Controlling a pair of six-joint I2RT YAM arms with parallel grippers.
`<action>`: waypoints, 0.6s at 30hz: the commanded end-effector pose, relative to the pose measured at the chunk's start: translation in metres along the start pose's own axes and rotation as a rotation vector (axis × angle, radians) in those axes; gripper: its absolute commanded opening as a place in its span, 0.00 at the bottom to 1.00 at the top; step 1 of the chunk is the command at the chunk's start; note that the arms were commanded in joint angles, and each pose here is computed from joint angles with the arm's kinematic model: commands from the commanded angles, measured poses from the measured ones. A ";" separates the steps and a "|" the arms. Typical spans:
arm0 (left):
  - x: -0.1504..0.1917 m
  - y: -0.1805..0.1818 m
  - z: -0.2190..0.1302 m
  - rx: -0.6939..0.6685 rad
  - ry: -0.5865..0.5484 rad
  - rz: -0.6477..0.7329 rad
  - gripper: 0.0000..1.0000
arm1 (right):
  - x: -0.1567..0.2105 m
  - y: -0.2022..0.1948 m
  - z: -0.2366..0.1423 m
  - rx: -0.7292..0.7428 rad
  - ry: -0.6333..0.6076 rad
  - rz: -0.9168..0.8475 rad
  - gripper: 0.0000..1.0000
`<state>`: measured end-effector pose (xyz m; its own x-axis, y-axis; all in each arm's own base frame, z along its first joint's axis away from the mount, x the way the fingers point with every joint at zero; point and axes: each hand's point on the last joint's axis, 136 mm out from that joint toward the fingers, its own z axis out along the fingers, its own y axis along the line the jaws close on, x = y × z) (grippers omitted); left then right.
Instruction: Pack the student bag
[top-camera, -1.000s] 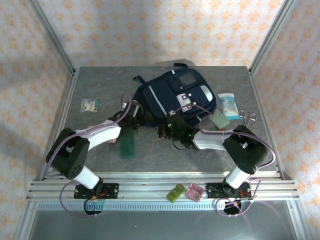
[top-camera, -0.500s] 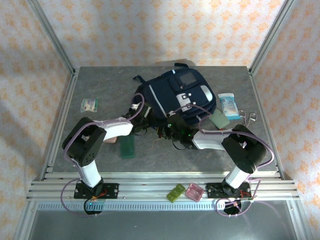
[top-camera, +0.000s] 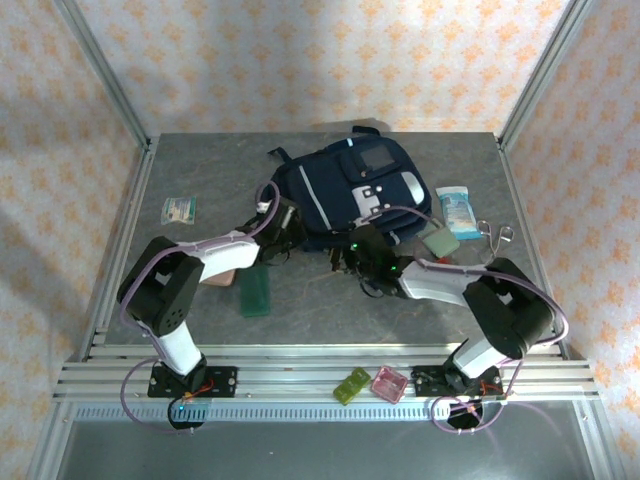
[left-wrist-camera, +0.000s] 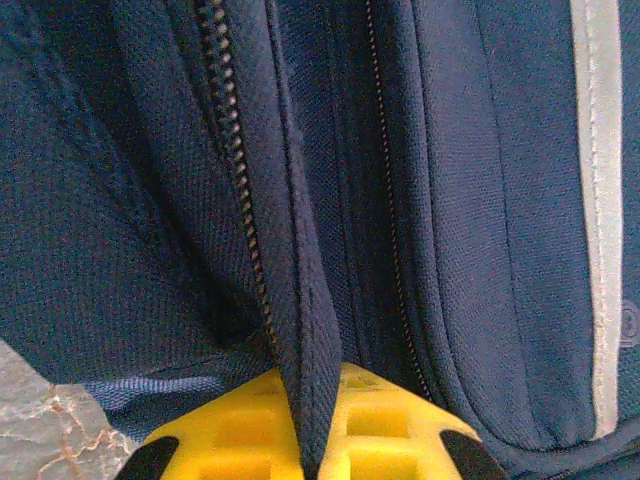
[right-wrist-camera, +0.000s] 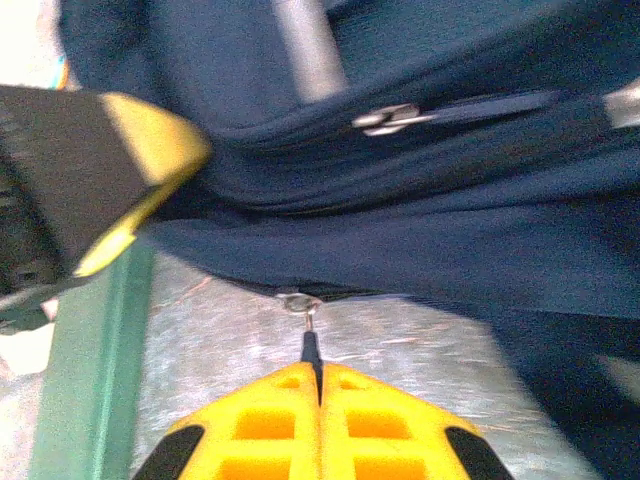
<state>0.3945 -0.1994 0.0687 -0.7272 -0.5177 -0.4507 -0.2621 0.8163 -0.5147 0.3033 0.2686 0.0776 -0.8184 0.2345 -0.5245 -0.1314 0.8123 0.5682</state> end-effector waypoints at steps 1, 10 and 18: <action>-0.027 0.002 -0.016 0.010 -0.080 0.006 0.00 | -0.002 -0.053 -0.017 0.167 -0.016 0.019 0.00; -0.034 0.008 -0.021 0.015 -0.088 0.010 0.00 | -0.032 -0.123 -0.054 0.375 -0.140 0.117 0.00; -0.038 -0.002 -0.014 0.030 -0.074 0.041 0.00 | -0.034 -0.106 -0.053 0.293 -0.129 0.126 0.00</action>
<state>0.3985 -0.1768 0.0749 -0.7167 -0.5185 -0.4663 -0.2594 0.8189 -0.5119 0.3208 0.1493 0.0671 -0.7391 0.3993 -0.5424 0.1513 0.8832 0.4440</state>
